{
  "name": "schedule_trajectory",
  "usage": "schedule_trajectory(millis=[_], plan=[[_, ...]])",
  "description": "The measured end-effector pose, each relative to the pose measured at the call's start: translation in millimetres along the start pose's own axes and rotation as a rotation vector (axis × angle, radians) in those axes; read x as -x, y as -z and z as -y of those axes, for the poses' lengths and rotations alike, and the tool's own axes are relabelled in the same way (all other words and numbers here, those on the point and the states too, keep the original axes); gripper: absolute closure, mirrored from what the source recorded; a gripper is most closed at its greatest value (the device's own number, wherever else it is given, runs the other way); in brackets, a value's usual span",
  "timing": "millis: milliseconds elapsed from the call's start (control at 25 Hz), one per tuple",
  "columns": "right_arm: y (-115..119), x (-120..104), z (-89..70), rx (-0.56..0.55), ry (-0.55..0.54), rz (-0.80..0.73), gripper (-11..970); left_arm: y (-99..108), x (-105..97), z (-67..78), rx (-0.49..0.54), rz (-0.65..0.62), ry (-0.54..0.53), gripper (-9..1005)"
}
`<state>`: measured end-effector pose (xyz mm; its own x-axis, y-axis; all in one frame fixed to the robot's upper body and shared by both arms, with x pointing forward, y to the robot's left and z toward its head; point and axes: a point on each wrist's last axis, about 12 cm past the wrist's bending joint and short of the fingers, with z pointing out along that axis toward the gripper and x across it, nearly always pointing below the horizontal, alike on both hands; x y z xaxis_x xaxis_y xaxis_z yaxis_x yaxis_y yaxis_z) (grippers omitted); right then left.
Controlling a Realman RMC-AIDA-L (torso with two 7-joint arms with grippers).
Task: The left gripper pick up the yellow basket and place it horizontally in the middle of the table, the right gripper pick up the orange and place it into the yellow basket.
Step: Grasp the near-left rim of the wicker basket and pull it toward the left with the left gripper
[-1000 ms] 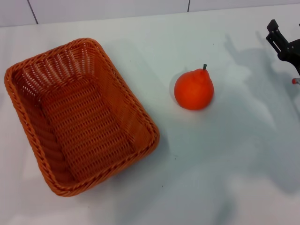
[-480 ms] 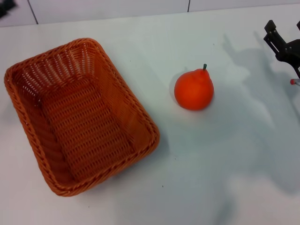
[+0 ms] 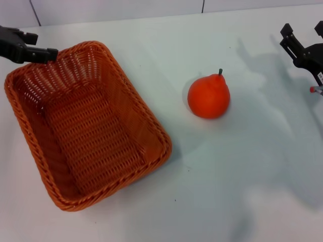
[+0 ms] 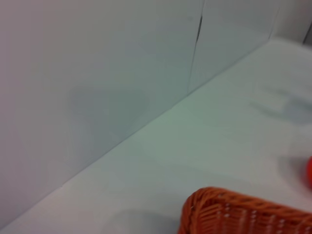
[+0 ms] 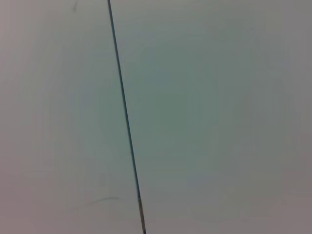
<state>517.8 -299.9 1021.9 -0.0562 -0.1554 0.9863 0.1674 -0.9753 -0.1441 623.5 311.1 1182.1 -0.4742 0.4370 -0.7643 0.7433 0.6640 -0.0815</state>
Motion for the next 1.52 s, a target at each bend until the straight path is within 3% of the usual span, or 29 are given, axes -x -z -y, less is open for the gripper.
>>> schedule_trajectory(millis=[200, 480, 960, 1520], plan=[[0.0, 0.4, 1.1, -0.009, 0.001, 0.004, 28, -9.4, 18.3, 6.4, 0.089, -0.12, -0.155, 261], [-0.8, 0.5, 3.3, -0.023, 0.002, 0.004, 27, -30.7, 25.6, 16.0, 0.129, -0.287, -0.265, 277], [-1.9, 0.0, 4.8, -0.032, 0.003, 0.002, 27, -54.8, 21.1, 20.1, 0.197, -0.327, -0.316, 304], [-2.4, 0.4, 6.5, -0.043, 0.006, 0.006, 27, -66.6, 11.3, 27.2, 0.213, -0.329, -0.317, 336]])
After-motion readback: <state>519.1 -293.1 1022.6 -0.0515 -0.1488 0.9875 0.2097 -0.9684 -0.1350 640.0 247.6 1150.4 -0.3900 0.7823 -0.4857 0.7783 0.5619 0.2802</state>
